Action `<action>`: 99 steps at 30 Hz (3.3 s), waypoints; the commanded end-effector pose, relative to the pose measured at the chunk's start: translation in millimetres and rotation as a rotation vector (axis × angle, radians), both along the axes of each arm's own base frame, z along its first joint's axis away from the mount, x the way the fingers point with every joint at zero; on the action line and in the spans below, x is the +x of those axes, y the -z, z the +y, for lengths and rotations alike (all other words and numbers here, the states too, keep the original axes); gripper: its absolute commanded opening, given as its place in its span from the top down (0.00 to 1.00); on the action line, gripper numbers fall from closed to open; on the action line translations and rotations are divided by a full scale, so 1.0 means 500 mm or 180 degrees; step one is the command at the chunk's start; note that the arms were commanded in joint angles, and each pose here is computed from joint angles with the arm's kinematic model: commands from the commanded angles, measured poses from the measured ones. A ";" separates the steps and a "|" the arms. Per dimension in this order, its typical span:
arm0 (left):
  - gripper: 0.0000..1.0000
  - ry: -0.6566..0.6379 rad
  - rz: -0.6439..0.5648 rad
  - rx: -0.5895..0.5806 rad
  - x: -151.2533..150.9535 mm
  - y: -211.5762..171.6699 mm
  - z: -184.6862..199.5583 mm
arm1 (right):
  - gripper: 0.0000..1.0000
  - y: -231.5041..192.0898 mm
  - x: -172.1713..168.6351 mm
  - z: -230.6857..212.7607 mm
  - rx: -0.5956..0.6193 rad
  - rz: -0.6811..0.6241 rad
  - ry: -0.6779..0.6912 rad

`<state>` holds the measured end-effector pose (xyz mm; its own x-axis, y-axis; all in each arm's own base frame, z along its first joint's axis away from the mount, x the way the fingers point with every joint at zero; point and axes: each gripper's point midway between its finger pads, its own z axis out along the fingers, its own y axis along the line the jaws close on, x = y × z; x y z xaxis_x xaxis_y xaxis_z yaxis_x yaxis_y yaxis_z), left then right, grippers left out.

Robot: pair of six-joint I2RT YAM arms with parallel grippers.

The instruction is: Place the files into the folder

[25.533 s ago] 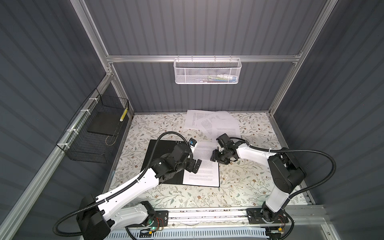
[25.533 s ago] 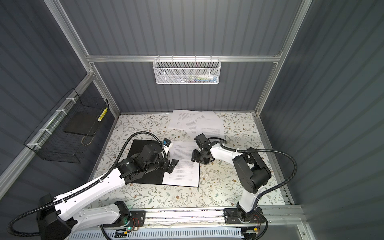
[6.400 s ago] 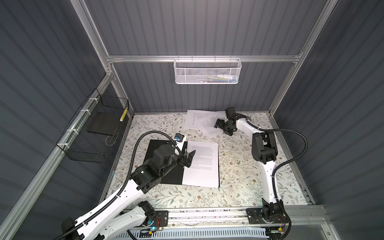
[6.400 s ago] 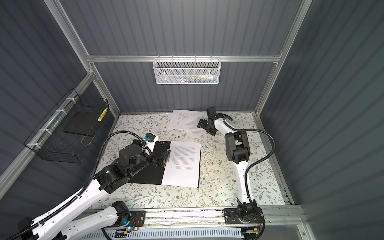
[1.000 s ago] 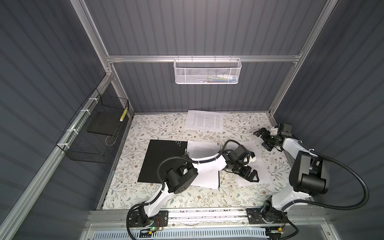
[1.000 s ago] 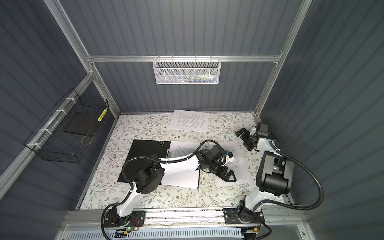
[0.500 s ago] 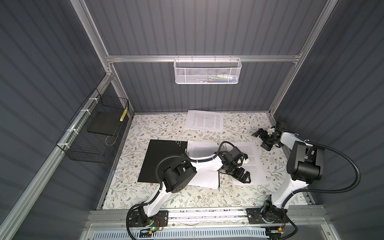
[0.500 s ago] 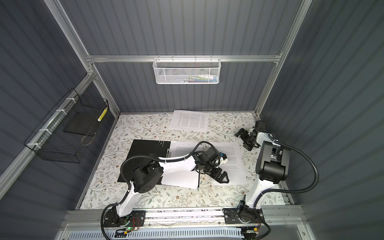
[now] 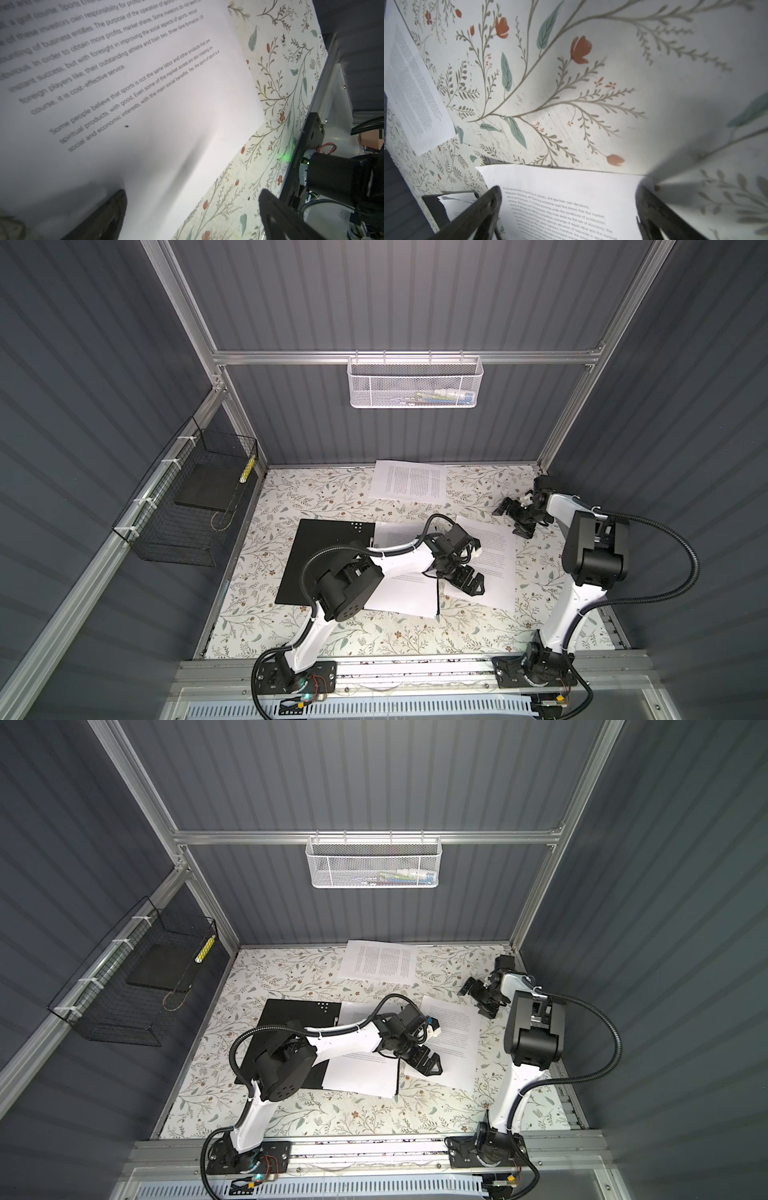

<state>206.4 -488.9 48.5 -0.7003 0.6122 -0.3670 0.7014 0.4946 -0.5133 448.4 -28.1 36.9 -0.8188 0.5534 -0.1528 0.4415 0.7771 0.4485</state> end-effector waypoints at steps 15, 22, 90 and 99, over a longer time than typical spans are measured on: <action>0.00 -0.0031 0.0178 0.0497 -0.021 0.075 0.062 | 0.01 0.003 -0.015 -0.054 -0.0544 0.0182 0.0079; 0.00 -0.0033 0.0179 0.0471 -0.019 0.072 0.058 | 0.01 0.031 -0.026 -0.015 -0.0399 0.0376 -0.0206; 0.00 -0.0328 0.0397 0.0503 0.047 0.169 0.040 | 0.33 -0.096 -0.308 0.018 0.0542 -0.0819 0.0920; 0.00 -0.0334 0.0416 0.0462 0.047 0.163 0.039 | 0.59 -0.058 -0.332 0.012 0.0495 -0.0600 0.0990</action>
